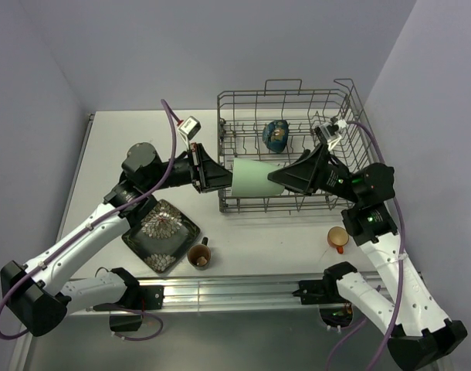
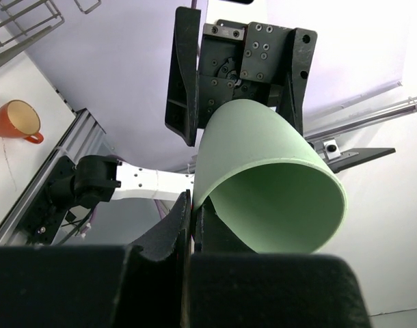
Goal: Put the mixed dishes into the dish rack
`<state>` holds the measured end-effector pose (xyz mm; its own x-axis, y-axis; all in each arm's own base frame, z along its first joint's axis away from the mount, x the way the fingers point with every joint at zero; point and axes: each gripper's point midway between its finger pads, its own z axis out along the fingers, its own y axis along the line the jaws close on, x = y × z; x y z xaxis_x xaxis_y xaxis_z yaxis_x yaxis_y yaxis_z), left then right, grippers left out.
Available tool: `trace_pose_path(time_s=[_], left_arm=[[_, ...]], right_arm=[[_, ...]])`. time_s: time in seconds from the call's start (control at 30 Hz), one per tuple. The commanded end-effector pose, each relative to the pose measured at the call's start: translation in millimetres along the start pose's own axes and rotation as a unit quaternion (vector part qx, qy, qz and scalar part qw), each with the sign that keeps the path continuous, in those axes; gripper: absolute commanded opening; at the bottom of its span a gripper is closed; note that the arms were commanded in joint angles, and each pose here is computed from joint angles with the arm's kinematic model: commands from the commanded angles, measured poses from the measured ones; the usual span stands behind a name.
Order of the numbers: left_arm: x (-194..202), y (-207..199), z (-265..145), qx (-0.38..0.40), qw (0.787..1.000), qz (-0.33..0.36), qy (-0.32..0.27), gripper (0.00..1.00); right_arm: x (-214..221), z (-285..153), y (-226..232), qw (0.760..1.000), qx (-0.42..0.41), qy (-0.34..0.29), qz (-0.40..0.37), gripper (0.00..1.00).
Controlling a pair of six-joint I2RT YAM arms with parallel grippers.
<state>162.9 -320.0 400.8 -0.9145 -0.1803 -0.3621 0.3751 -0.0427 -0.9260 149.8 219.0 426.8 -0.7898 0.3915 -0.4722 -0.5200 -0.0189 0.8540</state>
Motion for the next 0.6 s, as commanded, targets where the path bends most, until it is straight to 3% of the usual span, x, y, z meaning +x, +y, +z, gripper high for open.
trace_pose_path(time_s=[0.0,0.17,0.23,0.27,0.43,0.47,0.53,0.57], left_arm=[[-5,-11,0,0.011,1.000,0.028,-0.006,0.00],[-4,-7,1,0.006,1.000,0.026,-0.002,0.00],[-3,-6,1,0.006,1.000,0.024,0.000,0.05],[-4,-5,2,0.005,1.000,0.024,-0.001,0.14],[-5,-1,4,0.002,1.000,0.017,-0.001,0.29],[-6,2,5,-0.001,1.000,0.016,0.000,0.43],[-6,1,6,0.000,1.000,0.016,0.002,0.60],[-6,3,6,-0.004,1.000,0.018,0.001,0.75]], right_arm=[[-7,4,17,0.999,-0.013,-0.006,-0.037,0.82],[-5,6,17,0.999,-0.020,0.002,-0.035,0.70],[-4,6,16,0.999,-0.020,0.005,-0.033,0.56],[-4,6,16,0.999,-0.021,0.006,-0.033,0.44],[1,4,16,0.999,-0.028,0.014,-0.029,0.09],[1,4,15,0.999,-0.026,0.014,-0.029,0.00],[0,3,16,0.999,-0.024,0.010,-0.036,0.00],[1,3,15,0.999,-0.021,0.010,-0.035,0.00]])
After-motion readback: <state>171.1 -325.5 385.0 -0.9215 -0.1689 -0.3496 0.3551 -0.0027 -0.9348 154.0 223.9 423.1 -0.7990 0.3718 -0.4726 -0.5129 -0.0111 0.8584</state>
